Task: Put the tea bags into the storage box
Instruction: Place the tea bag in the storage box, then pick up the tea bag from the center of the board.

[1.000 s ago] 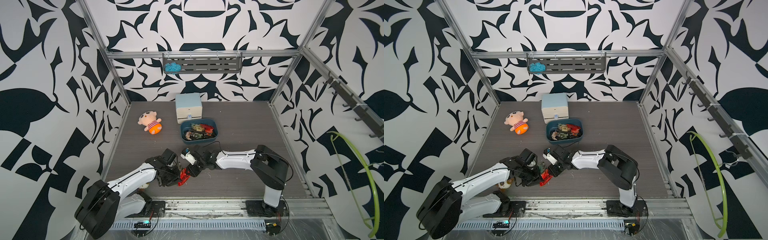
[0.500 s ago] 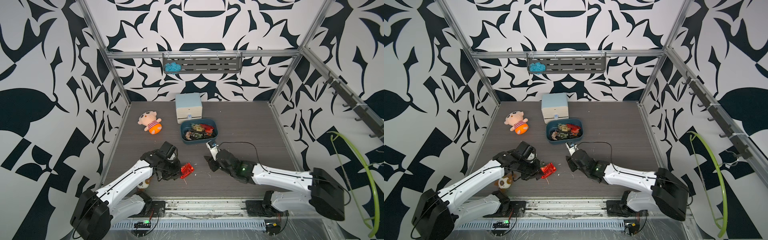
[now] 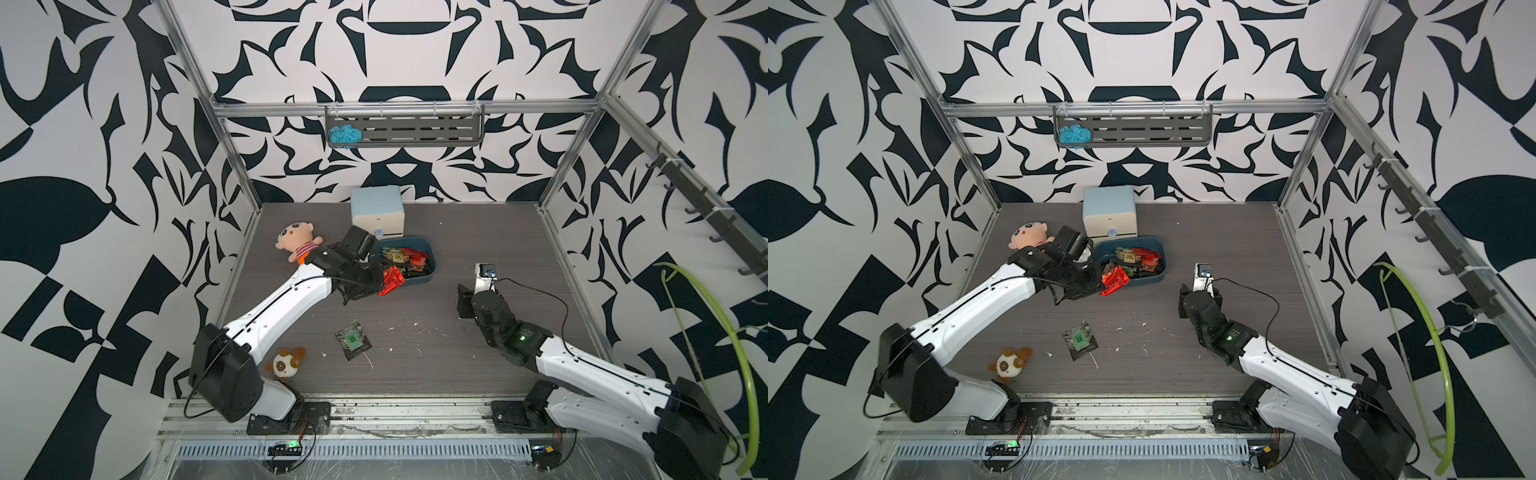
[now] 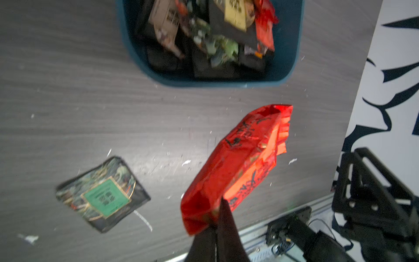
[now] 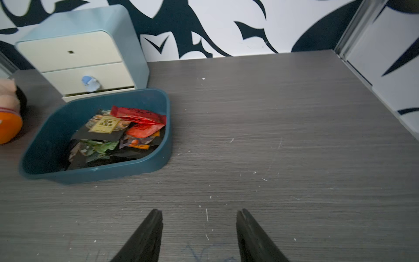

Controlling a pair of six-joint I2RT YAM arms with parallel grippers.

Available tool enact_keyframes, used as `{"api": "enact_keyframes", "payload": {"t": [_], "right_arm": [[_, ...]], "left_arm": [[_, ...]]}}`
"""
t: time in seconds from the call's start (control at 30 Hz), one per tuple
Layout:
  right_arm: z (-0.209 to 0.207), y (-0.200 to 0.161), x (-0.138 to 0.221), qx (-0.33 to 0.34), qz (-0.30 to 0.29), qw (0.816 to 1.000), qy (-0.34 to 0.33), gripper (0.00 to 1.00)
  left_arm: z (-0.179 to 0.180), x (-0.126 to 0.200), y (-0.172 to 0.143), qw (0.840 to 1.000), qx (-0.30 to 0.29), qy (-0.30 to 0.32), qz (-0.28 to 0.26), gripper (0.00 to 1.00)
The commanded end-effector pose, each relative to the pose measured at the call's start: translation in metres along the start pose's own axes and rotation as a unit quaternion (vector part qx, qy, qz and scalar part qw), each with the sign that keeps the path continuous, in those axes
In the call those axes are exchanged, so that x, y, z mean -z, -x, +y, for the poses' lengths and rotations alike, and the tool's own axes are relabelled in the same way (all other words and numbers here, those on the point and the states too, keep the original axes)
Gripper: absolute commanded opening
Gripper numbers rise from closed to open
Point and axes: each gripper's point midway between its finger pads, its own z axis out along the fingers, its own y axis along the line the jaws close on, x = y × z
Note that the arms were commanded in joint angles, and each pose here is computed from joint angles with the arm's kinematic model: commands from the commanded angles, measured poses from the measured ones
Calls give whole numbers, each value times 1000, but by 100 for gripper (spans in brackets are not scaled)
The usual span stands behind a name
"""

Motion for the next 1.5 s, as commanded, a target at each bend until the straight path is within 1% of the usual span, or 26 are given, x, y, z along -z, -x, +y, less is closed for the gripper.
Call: {"api": "enact_keyframes", "payload": {"t": [0.0,0.07,0.2,0.3,0.4,0.6,0.73,0.9,0.93,0.97,1.03,1.07,1.1,1.17,1.37,1.47], "right_arm": [[2,-6,-7,-28,32,999,12,56],[3,-8,-10,-28,42,999,13,55],[6,-11,-14,-32,53,998,22,55],[9,-13,-16,-33,60,997,28,55],[12,-13,-17,-35,63,997,35,55],[18,-16,-20,-34,72,996,46,55],[22,-18,-23,-32,80,995,53,54],[28,-21,-25,-28,88,994,64,54],[29,-21,-25,-28,89,993,67,53],[29,-21,-25,-27,89,993,68,53],[30,-21,-25,-26,89,993,70,53],[31,-20,-25,-26,88,993,72,53],[31,-20,-24,-25,87,993,73,53],[31,-19,-23,-25,86,993,74,53],[32,-18,-22,-26,82,993,81,53],[34,-19,-22,-26,85,992,85,53]], "left_arm": [[-2,-16,36,1000,-1,19,-19,0],[-4,-30,53,1000,8,23,-18,0],[1,-54,81,998,59,18,-22,0],[8,-71,91,995,93,19,-28,0],[12,-85,92,993,115,20,-18,0],[19,-101,88,992,121,29,-2,0],[23,-103,85,992,123,36,1,0],[17,-96,88,993,117,24,-1,0],[16,-94,88,993,117,22,-2,1],[16,-92,89,993,116,19,-3,7],[15,-86,90,993,117,15,-8,20],[14,-83,91,993,116,11,-10,32],[13,-79,91,993,114,8,-13,37],[11,-71,93,994,110,3,-23,45],[7,-40,90,995,91,-7,-51,54],[8,-24,86,995,81,-8,-63,56]]}}
